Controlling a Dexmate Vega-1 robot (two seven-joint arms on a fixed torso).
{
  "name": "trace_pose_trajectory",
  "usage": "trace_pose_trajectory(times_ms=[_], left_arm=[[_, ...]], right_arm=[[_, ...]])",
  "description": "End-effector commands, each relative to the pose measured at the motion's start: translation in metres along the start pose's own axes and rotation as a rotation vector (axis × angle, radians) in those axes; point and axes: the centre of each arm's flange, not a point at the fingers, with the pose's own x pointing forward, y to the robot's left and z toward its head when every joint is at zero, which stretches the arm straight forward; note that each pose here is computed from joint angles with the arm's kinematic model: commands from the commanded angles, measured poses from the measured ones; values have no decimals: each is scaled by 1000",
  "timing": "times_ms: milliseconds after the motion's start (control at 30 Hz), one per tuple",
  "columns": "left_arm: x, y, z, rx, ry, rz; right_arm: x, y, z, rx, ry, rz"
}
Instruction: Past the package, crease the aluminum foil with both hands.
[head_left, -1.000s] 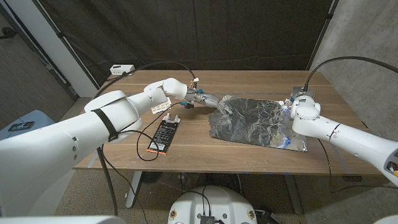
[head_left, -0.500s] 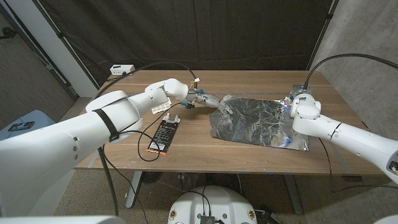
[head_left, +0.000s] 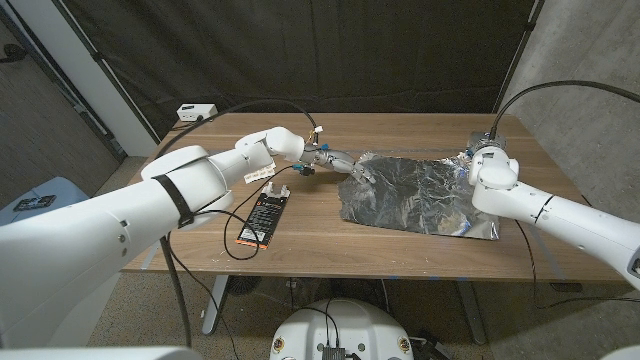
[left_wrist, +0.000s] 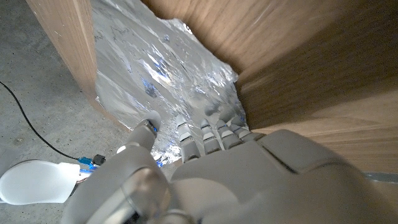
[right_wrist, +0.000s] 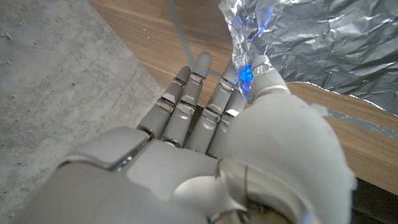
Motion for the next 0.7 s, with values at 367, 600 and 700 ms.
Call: trace_pose_trajectory(times_ms=[367,600,700], left_arm=[[6,-1,-3,-33,27,16],[7,-2,-4,-37,30,19],[7,-2,-5,-41,31,20]], right_arm=[[-2,-30,16,-33,-34,91],[-5,-40,22,-42,-37,111],[-5,-43,24,-47,-42,121]])
